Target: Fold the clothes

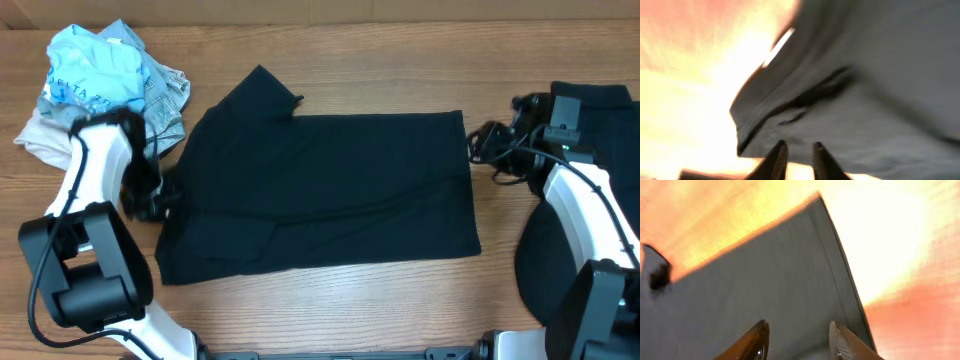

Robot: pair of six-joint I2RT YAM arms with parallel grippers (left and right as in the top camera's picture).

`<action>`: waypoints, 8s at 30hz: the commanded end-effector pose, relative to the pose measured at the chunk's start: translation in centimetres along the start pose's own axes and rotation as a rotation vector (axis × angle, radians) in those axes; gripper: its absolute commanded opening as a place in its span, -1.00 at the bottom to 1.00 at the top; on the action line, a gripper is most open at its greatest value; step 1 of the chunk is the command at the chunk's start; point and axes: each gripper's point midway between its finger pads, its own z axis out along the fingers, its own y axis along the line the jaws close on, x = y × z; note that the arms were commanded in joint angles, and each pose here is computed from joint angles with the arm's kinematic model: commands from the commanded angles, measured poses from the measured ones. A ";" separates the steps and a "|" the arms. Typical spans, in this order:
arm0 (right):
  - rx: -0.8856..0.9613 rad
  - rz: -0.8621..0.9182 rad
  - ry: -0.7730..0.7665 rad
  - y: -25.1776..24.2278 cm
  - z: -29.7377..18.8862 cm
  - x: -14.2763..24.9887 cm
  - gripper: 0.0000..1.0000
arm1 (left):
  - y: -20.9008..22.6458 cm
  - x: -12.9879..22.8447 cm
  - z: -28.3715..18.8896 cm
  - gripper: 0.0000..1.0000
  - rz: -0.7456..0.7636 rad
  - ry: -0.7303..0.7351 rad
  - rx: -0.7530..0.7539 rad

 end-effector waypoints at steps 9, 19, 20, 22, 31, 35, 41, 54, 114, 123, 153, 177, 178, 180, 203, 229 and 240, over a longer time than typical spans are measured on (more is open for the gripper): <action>-0.022 0.007 0.025 -1.1 8.6 -2.9 0.09 | -18.3 -8.1 -15.1 0.87 0.656 -0.733 0.231; -0.064 -0.048 -0.063 -0.7 12.6 -4.5 0.38 | -23.7 -11.8 -14.7 0.71 0.691 -0.878 0.289; -0.067 -0.052 -0.067 -0.7 12.9 -4.5 0.38 | -23.8 -12.0 -14.6 0.71 0.684 -0.880 0.294; -0.071 -0.055 -0.065 -0.7 13.7 -4.2 0.37 | -24.2 -12.4 -14.4 0.68 0.685 -0.889 0.304; -0.066 -0.063 -0.049 -0.7 15.0 -3.4 -0.48 | -25.2 -14.2 -12.9 0.55 0.687 -0.907 0.309; -0.076 -0.060 -0.042 -0.5 14.6 -3.3 -0.64 | -25.5 -15.1 -11.4 0.53 0.686 -0.893 0.305; -0.138 -0.066 -0.021 2.0 11.0 -3.7 -0.69 | -27.2 -17.5 -7.9 0.40 0.696 -0.902 0.323; -0.161 -0.064 -0.003 4.6 4.8 -3.5 -0.68 | -28.4 -21.3 -3.2 0.31 0.684 -0.959 0.306; -0.093 -0.124 -0.059 0.0 15.6 -4.2 -0.92 | -22.0 -14.6 -9.0 -0.92 0.626 -0.759 0.166; -0.139 -0.166 -0.166 5.2 6.1 -8.4 -0.92 | -21.2 -13.2 -10.1 -0.92 0.624 -0.740 0.160; 0.227 0.024 0.374 -1.9 1.6 5.1 -0.92 | -9.7 0.4 -3.8 -0.92 0.547 0.024 -0.058; 0.389 0.017 0.434 -4.3 -0.5 6.1 -0.91 | -8.4 3.0 -4.1 -0.91 0.516 0.151 -0.030; 0.383 0.018 0.436 -4.2 -0.5 6.2 -0.91 | -8.2 3.0 -4.1 -0.91 0.518 0.152 -0.042; 0.372 0.021 0.439 -4.0 -0.4 6.2 -0.90 | -7.4 2.8 -4.3 -0.91 0.507 0.152 -0.061; 0.391 0.033 0.493 -4.3 -1.2 7.4 -0.89 | -6.6 5.4 -4.5 -0.92 0.520 0.169 -0.033; 0.437 0.047 0.573 -4.9 -2.5 9.1 0.02 | -6.7 3.1 -3.2 -0.91 0.492 0.085 -0.049; 0.437 0.030 0.517 -5.0 -1.8 8.0 0.03 | -6.6 3.4 -3.2 -0.91 0.491 0.095 -0.050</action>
